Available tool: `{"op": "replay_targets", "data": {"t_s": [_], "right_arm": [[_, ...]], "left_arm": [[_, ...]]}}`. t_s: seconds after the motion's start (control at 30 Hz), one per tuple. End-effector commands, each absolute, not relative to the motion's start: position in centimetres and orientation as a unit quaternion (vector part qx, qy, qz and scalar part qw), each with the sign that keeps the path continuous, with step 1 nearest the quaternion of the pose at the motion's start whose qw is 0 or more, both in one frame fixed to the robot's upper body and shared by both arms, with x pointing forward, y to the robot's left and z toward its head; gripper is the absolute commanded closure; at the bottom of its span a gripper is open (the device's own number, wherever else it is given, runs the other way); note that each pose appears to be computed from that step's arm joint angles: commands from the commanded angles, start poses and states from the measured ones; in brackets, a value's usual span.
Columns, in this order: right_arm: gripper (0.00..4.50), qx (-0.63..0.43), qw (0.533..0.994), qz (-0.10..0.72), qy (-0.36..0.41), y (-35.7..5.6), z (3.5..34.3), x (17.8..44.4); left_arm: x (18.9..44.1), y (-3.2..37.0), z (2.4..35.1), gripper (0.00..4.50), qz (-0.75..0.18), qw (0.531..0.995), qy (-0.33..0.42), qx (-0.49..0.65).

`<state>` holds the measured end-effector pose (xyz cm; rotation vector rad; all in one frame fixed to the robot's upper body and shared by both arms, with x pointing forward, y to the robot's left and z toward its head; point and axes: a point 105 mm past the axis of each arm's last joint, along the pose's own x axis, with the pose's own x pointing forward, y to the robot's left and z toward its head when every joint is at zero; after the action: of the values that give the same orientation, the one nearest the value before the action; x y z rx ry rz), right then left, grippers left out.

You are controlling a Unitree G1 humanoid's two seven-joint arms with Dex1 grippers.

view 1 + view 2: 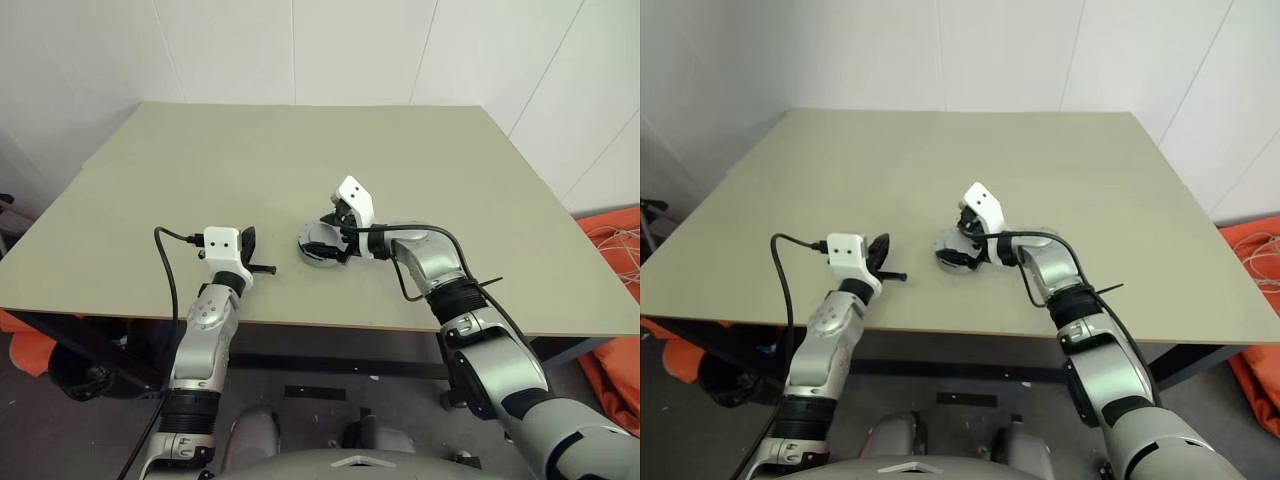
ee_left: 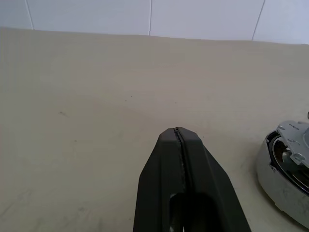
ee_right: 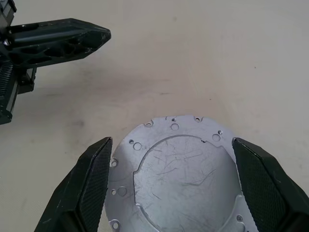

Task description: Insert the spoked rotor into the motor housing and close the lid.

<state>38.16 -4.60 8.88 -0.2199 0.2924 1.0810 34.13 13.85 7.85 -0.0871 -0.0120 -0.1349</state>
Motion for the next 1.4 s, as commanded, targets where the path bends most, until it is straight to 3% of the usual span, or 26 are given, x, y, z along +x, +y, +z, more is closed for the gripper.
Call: {"op": "replay_targets", "data": {"t_s": [0.03, 0.43, 0.53, 0.6, 0.63, 1.4], "right_arm": [[0.02, -0.116, 0.84, 0.518, 0.112, -4.2, 10.5, 38.7], [0.02, -0.116, 0.841, 0.513, 0.127, -4.7, 9.7, 39.0], [0.59, -0.111, 0.845, 0.508, 0.123, -4.7, 9.8, 39.1], [1.27, -0.108, 0.848, 0.505, 0.12, -4.7, 10.0, 39.2], [1.32, -0.106, 0.849, 0.504, 0.118, -4.7, 10.1, 39.2], [1.32, -0.108, 0.863, 0.476, 0.128, -4.5, 8.4, 38.5]], "left_arm": [[34.4, 14.0, 9.5, 4.5, -0.065, 0.996, -0.034, -0.043], [34.4, 14.1, 9.6, 4.5, -0.062, 0.996, -0.036, -0.044], [34.4, 14.1, 9.6, 4.5, -0.062, 0.996, -0.035, -0.044], [34.4, 14.1, 9.6, 4.5, -0.063, 0.996, -0.035, -0.043], [34.4, 14.1, 9.6, 4.5, -0.063, 0.996, -0.035, -0.043], [34.3, 14.1, 9.5, 4.5, -0.066, 0.996, -0.032, -0.042]]}}
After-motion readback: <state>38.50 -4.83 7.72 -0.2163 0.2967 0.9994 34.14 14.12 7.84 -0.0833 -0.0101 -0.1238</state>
